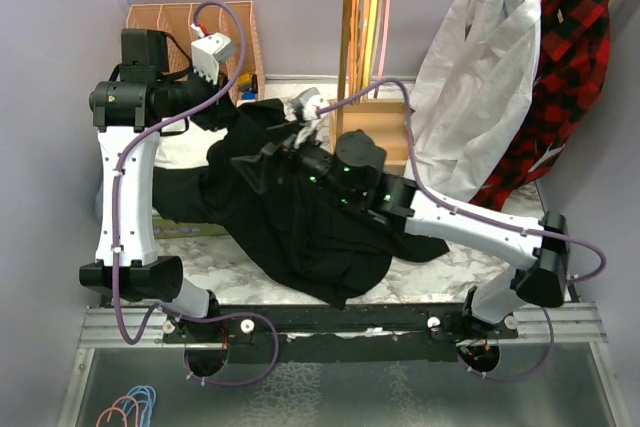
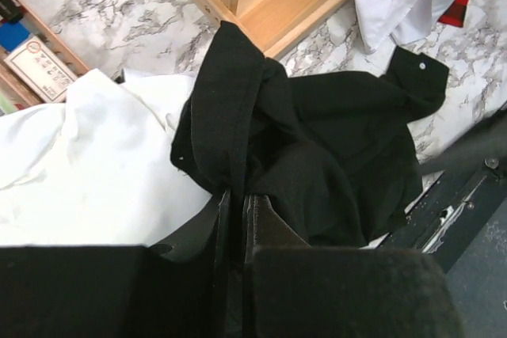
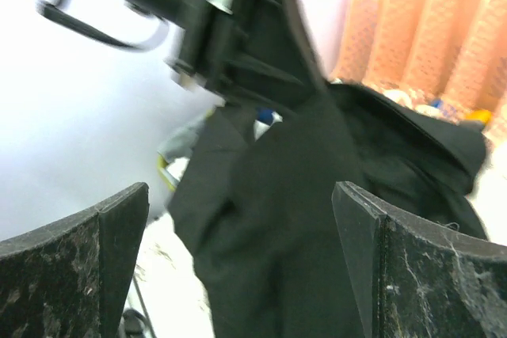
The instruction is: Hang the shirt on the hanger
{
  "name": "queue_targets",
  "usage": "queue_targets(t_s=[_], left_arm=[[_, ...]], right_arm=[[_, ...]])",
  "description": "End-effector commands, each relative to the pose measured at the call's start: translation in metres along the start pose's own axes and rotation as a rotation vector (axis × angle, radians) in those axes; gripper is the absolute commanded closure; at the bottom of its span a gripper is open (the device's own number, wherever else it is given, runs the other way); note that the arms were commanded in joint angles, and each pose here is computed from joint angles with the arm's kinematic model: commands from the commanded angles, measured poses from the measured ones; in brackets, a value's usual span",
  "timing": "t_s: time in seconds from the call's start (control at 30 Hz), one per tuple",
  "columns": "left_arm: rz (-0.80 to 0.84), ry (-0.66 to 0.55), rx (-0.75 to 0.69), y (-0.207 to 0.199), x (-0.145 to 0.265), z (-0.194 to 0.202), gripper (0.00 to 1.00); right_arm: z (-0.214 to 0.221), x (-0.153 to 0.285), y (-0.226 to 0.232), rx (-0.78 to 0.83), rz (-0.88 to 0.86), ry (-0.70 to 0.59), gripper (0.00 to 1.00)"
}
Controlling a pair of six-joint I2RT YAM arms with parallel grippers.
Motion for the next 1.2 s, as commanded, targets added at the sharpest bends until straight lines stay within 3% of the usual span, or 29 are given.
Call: queue_targets(t_s=[0.0,0.1,0.43,0.8,0.83,0.9,1.03,1.07,1.13,1.17], left_arm=[[0.019,-0.04,-0.025,-0.01,0.0,-0.006,1.0],[0.001,-0.043,-0.033,-0.009,0.0,-0.008,1.0],[0.008,-0.061,-0.041,-0.017,0.006,-0.011,1.0],[0.017,-0.047,-0.062,-0.022,0.01,-0.006,1.0],[0.017,-0.048,-0.064,-0.023,0.011,-0.006,1.0],[0.018,-0.05,-0.068,-0.024,0.012,-0.005,1.0],[0.023,-0.05,-0.067,-0.026,0.013,-0.004,1.0],[0.021,-0.051,-0.067,-0.026,0.013,-0.005,1.0],[0.018,-0.046,-0.076,-0.025,0.013,-0.003,0.99],[0.014,-0.044,-0.086,-0.024,0.013,-0.003,0.88]], right_arm=[[-0.014,-0.03,0.031,-0.058,0.195,0.043,0.01],[-0.003,-0.038,0.034,-0.113,0.339,0.094,0.01],[0.035,-0.047,0.026,-0.227,0.58,0.165,0.01],[0.054,-0.082,0.043,-0.249,0.509,0.125,0.0],[0.059,-0.082,0.043,-0.246,0.511,0.129,0.03],[0.066,-0.081,0.04,-0.242,0.527,0.132,0.25],[0.07,-0.072,0.034,-0.234,0.557,0.127,0.92],[0.069,-0.066,0.031,-0.226,0.564,0.124,0.98],[0.059,-0.057,0.026,-0.2,0.553,0.092,0.99],[0.056,-0.051,0.023,-0.165,0.536,0.084,0.99]])
Point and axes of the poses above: each gripper's point midway between its finger pads, its own x axis back along the fingers, its own y axis along the line the jaws close on, z = x × y, the point moved 4 cm from there along x, back along the fingers, and after that the axes turned 8 degrees about x, right-handed, at the moved point
